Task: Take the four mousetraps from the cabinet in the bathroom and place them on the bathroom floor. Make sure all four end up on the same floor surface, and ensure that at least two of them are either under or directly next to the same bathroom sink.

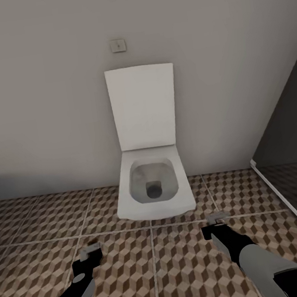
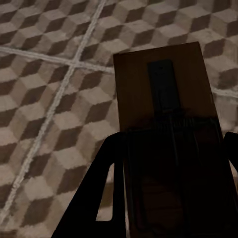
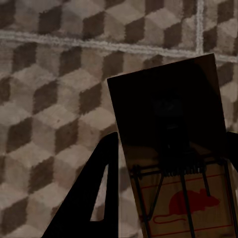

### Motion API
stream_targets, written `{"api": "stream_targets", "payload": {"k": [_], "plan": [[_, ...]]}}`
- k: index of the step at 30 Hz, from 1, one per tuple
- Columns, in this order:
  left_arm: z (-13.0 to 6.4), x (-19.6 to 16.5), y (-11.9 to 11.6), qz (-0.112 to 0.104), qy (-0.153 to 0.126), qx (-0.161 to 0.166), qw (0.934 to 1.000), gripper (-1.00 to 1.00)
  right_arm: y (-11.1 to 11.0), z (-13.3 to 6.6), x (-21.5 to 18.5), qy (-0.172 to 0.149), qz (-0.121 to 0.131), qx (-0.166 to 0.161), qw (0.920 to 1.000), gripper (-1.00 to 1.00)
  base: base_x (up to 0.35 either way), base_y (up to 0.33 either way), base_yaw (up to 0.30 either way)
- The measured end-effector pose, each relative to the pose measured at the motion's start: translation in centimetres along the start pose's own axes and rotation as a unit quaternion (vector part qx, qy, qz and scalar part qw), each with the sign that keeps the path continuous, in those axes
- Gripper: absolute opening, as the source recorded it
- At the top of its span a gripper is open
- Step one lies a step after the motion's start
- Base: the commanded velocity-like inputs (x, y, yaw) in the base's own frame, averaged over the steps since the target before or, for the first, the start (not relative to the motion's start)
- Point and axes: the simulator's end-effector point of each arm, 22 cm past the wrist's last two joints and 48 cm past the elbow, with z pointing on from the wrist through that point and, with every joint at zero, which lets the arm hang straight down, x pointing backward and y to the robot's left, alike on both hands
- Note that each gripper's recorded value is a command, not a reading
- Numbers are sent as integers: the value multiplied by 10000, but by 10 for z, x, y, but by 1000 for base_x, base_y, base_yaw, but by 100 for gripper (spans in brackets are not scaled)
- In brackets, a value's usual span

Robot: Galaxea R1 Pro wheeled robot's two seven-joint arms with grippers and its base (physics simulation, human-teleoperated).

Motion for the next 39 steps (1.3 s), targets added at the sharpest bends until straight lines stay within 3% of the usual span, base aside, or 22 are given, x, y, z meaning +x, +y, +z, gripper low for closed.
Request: {"api": "stream_targets", "payload": {"k": [39], "plan": [[0,1,0,31,12,9,10000,-100,-2,0,0,-12,2,13,10000,-100,9,27,0]]}}
